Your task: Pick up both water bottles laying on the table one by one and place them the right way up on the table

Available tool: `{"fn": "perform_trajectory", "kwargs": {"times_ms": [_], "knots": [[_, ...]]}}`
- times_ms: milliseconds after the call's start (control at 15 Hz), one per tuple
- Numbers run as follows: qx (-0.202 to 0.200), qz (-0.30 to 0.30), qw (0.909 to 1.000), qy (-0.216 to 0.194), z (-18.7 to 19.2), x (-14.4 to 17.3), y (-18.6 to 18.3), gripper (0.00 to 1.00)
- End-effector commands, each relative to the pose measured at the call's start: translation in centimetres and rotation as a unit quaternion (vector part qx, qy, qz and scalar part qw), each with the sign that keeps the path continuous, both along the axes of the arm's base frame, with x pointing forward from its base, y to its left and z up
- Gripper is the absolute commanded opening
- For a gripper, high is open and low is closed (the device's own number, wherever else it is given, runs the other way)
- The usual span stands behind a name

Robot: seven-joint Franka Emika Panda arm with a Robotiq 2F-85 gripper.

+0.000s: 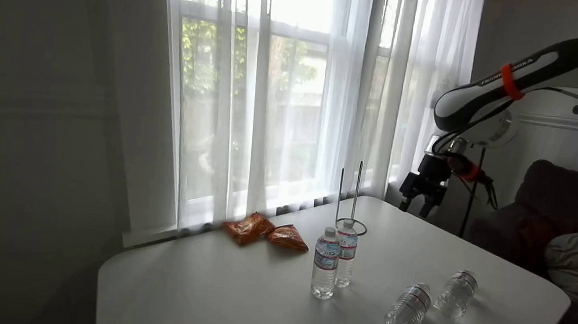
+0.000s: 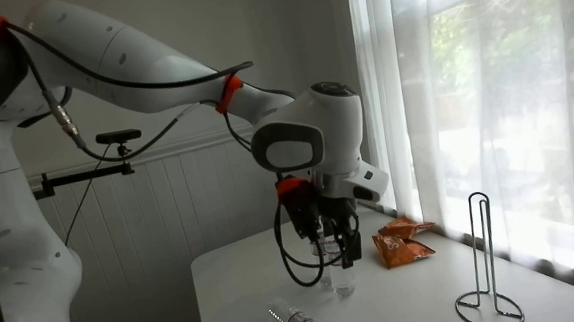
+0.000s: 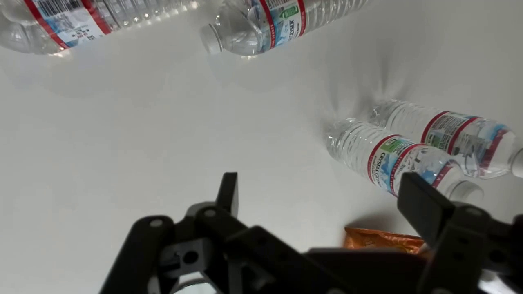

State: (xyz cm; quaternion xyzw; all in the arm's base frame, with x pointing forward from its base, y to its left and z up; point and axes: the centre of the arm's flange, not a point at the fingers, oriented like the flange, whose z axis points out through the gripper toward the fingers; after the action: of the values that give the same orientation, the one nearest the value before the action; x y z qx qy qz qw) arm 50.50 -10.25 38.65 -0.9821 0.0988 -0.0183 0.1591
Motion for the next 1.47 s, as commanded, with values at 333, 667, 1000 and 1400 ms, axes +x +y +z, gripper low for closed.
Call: {"fn": "perform_trajectory", "kwargs": {"times_ms": [333, 667, 1000, 1400], "knots": [[-0.103, -0.072, 0.9892, 0.075, -2.0, -2.4, 3.6, 1.0], [-0.102, -0.156, 0.9737, 0.131, -5.7, -4.6, 5.9, 1.0], [-0.089, -0.218, 0.9549, 0.181, -9.6, -7.6, 6.5, 1.0], [-0.098, -0.186, 0.957, 0.2, -10.3, -7.2, 6.2, 1.0]]}}
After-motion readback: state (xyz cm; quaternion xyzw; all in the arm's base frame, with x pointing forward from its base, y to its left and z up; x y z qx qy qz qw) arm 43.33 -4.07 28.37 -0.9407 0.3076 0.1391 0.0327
